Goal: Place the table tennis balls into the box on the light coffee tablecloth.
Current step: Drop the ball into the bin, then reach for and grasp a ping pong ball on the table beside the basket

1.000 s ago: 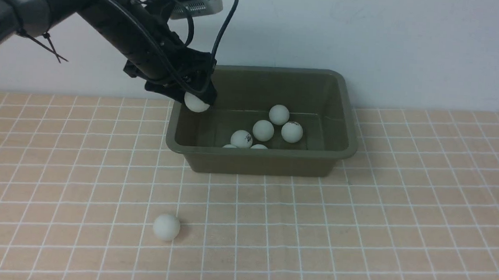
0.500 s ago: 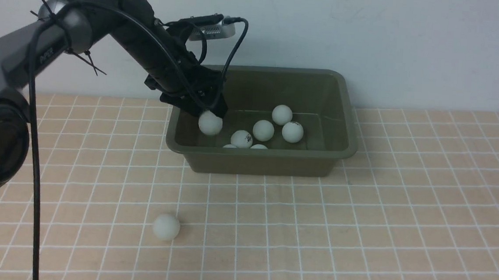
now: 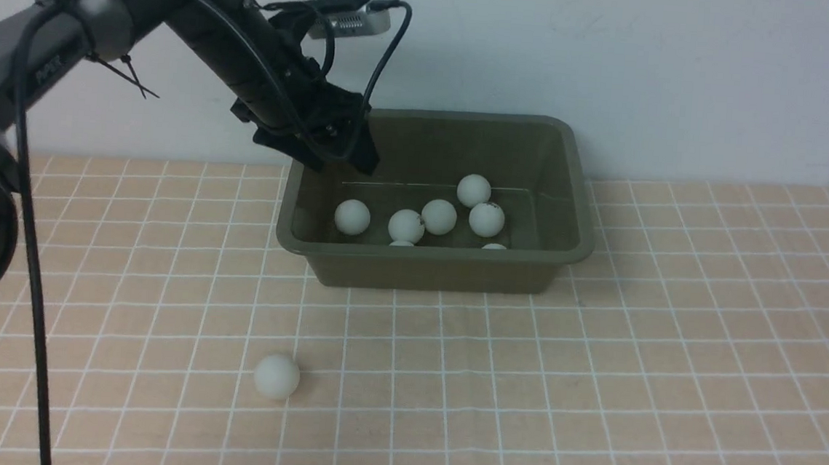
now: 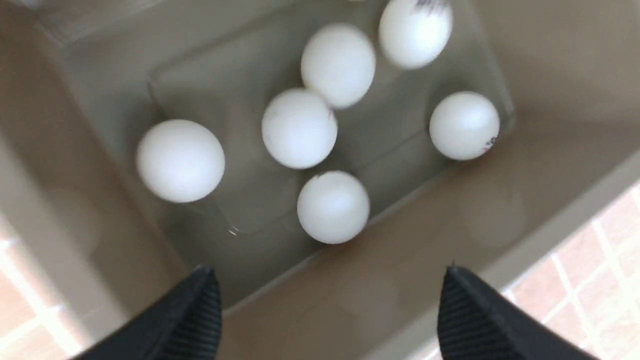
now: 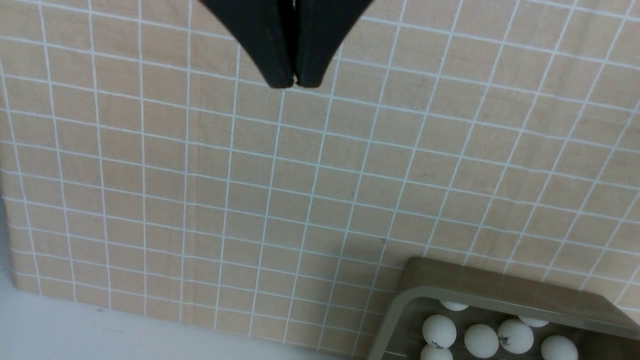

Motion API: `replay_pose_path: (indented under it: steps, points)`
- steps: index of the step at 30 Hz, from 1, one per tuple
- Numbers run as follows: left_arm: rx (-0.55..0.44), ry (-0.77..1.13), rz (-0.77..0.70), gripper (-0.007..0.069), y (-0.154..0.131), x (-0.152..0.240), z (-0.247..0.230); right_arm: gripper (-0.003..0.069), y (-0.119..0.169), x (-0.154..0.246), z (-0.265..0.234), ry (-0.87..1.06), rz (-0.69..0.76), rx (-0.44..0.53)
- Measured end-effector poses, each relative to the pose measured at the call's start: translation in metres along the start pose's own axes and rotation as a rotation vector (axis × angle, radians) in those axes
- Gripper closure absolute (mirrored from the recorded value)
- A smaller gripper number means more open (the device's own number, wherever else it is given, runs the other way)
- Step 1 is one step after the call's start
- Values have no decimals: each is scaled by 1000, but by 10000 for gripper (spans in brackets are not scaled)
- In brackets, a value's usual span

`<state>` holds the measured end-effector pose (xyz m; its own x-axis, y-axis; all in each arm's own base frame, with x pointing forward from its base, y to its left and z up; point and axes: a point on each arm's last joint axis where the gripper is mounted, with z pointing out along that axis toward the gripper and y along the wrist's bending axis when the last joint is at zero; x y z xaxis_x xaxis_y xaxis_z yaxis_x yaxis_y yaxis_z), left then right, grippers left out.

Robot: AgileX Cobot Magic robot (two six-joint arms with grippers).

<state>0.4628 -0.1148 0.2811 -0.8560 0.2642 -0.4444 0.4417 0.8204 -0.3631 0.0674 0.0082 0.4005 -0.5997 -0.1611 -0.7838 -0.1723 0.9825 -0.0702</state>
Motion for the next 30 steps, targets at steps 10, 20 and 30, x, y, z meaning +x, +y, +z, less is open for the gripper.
replay_pose_path:
  steps: [10, 20, 30]
  points:
    - [-208, -124, 3, 137, -39, 14, -106, 677, 0, 0, 0, 0, 0, 0]
    - [-217, 59, -56, 137, -54, 101, -115, 677, 0, -1, 0, -7, 0, 1]
    - [-200, 231, -158, 137, -16, 150, -30, 677, 1, -1, 0, -10, 5, -11]
